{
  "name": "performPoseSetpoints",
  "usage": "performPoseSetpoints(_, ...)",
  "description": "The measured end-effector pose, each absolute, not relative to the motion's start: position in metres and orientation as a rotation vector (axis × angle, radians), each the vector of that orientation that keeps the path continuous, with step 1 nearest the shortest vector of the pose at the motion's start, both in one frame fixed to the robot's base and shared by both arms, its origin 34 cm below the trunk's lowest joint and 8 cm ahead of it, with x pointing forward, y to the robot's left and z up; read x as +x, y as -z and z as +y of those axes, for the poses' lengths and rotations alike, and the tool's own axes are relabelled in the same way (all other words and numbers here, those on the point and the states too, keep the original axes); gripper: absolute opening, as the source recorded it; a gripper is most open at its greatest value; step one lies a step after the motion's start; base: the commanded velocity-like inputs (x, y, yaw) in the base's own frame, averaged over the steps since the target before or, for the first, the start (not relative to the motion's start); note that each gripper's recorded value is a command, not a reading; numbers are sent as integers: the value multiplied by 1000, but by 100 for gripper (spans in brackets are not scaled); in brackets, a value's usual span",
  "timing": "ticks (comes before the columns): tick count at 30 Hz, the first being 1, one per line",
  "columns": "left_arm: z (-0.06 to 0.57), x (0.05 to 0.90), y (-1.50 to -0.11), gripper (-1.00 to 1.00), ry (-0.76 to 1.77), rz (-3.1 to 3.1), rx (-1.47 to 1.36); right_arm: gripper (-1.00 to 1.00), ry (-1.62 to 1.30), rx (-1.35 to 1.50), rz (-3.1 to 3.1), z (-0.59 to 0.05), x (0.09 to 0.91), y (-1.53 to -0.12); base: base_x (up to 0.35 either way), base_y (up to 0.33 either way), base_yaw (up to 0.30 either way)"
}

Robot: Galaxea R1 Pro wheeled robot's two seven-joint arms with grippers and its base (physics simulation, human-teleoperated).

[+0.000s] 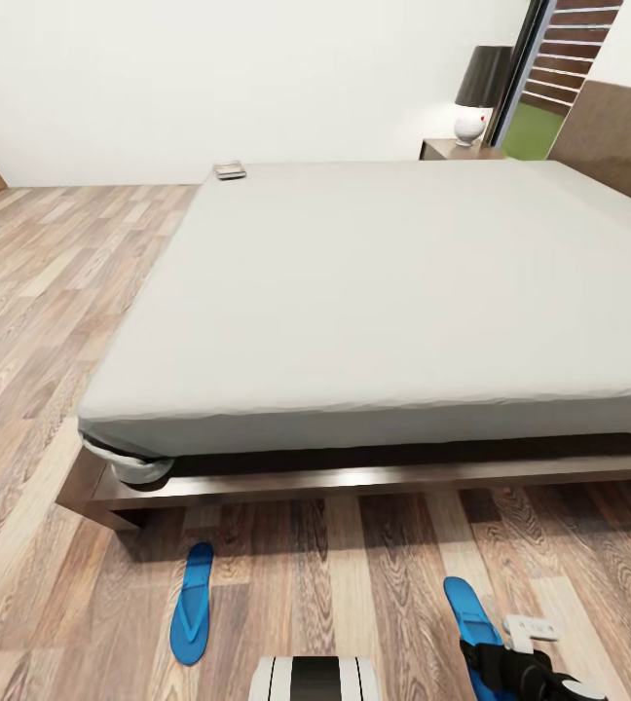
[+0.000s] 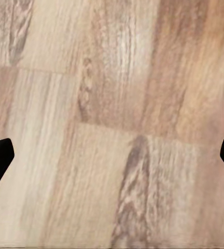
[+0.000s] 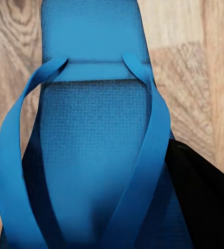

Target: In the bedroom, move the book from the bed onto either nightstand, and place the two sandals side by side next to the bed.

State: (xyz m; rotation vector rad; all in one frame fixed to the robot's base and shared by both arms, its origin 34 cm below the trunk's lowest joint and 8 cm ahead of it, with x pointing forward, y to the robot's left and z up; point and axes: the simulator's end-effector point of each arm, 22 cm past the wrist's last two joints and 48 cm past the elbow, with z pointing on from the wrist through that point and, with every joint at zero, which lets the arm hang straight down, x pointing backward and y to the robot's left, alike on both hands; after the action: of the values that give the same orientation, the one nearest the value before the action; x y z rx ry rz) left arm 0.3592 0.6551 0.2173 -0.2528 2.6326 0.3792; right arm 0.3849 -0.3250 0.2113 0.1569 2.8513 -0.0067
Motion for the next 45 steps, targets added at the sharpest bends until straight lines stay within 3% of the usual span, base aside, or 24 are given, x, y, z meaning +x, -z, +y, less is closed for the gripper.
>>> performPoseSetpoints(17, 689, 346, -240, 100, -411, 2651, -262, -100, 80, 148, 2829, -329, 390, -195, 0, 131, 0)
performPoseSetpoints(45, 688, 337, -239, 100, -418, 2657, -242, -100, 82, 137, 2746, -330, 427, -199, 0, 87, 0)
